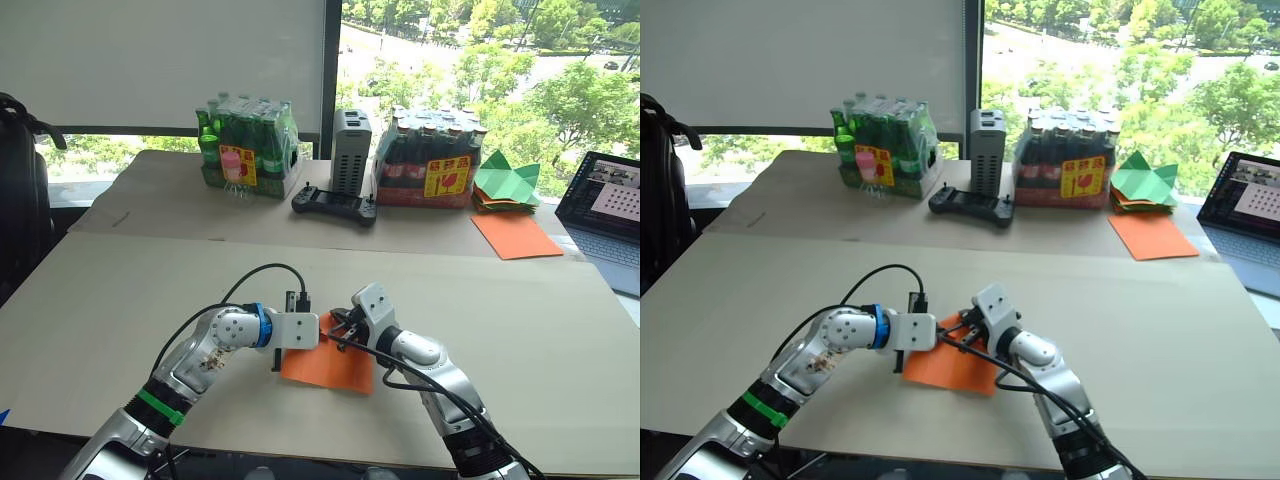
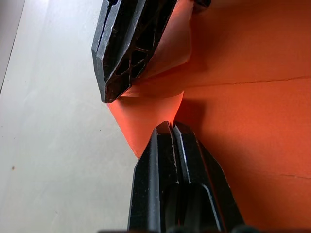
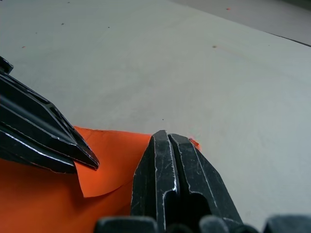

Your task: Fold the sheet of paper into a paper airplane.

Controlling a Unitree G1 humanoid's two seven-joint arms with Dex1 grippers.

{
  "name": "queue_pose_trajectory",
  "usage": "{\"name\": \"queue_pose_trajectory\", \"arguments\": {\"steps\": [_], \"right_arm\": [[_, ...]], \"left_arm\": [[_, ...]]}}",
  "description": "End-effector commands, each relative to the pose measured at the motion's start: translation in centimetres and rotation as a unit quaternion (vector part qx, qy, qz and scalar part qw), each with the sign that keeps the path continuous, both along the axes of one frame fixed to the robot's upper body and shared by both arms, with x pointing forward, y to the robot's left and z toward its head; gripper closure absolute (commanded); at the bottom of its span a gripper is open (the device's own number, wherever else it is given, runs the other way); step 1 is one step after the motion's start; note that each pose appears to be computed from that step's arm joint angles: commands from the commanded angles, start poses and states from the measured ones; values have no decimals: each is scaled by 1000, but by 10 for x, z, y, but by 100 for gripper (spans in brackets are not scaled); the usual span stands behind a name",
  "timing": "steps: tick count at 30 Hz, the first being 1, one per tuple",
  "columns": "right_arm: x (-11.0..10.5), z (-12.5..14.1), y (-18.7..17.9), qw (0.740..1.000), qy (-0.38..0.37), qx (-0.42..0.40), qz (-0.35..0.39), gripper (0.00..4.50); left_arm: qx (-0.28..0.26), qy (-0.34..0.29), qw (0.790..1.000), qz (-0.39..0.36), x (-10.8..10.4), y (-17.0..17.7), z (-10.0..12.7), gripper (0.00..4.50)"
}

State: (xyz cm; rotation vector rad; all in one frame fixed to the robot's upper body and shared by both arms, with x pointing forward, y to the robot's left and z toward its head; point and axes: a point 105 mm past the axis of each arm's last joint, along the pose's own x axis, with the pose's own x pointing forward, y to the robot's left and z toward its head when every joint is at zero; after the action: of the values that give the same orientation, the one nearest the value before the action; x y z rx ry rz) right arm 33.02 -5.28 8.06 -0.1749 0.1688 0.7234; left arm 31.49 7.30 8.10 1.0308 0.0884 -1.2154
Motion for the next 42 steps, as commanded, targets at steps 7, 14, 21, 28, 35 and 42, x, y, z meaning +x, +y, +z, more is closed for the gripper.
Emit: {"name": "queue_pose_trajectory", "arguments": {"steps": [7, 14, 21, 28, 35, 42], "right_arm": [[-1, -7, 0, 1000, 1, -22, 5, 448], [-4, -11, 3, 1000, 7, -27, 12, 448], [-6, -12, 4, 999, 9, -30, 15, 448], [-6, -12, 3, 999, 10, -31, 16, 448], [-6, -13, 4, 999, 11, -33, 18, 448], [-6, -13, 6, 999, 11, -32, 19, 448]], "left_arm": [[-5, 61, 998, 24, -2, 3, -16, 447], [-54, 109, 992, 22, -9, -1, -8, 447], [-108, 171, 979, 17, -16, -3, 0, 447], [-104, 177, 979, 13, -17, 4, 3, 240], [-101, 156, 982, 32, -9, 22, 15, 240], [-217, 220, 949, 70, -6, 43, 59, 240]]}}
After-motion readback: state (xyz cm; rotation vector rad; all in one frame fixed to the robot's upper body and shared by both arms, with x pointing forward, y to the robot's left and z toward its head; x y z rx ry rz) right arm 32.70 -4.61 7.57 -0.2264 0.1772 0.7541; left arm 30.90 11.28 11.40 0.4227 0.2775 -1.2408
